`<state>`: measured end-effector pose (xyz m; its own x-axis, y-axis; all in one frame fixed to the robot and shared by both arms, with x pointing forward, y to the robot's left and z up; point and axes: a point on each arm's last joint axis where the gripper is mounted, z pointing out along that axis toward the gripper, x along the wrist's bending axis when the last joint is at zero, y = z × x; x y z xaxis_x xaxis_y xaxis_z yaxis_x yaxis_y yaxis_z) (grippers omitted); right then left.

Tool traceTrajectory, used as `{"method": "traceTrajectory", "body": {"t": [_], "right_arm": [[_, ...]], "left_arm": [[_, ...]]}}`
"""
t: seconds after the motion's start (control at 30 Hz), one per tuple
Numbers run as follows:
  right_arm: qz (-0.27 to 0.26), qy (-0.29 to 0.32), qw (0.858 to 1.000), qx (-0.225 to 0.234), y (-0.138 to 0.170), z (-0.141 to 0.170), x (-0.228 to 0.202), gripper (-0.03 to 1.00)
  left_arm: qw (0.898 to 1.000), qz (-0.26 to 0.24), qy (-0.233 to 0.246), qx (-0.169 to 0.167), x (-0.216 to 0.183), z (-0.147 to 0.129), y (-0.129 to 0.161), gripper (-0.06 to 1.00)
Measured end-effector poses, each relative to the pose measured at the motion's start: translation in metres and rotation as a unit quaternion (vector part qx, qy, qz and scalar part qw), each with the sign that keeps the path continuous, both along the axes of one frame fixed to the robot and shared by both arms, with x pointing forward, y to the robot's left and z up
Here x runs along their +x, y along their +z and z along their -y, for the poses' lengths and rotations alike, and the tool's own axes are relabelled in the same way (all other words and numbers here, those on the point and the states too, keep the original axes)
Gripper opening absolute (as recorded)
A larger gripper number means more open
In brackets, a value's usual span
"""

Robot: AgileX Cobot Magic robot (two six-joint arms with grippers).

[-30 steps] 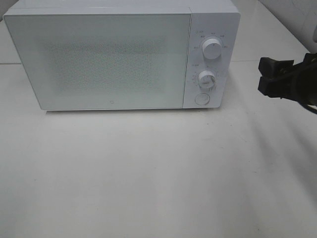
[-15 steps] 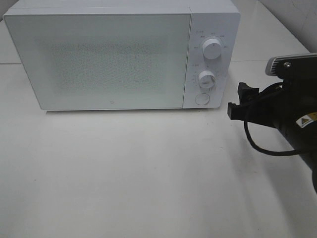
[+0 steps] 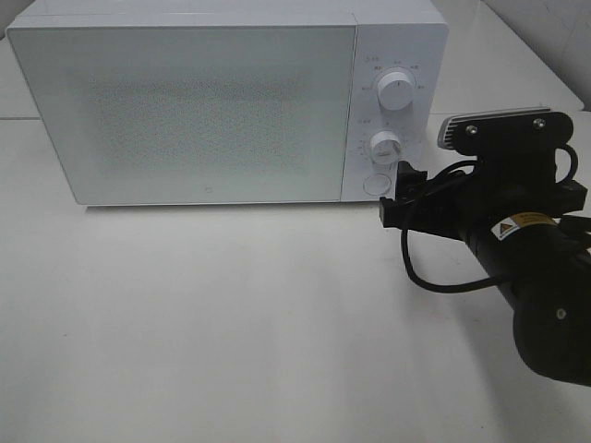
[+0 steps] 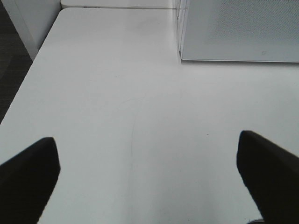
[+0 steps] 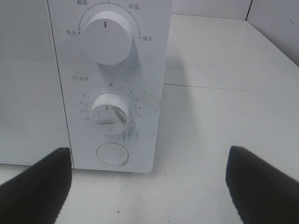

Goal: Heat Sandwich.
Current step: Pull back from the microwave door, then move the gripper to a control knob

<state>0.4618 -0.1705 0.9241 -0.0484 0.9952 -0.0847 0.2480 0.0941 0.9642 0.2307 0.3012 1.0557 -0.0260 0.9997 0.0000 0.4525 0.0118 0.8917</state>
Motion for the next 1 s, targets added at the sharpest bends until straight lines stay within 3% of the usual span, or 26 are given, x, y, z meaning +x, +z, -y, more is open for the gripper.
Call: {"method": "traceTrajectory", "body": {"t": [1.0], "right_arm": [[0.011,0.007,1.0,0.024,-0.018,-0.048,0.049,0.84]], "left_arm": [[1.0,0.0,0.0,0.0,0.0,0.0,0.0,0.97]]}}
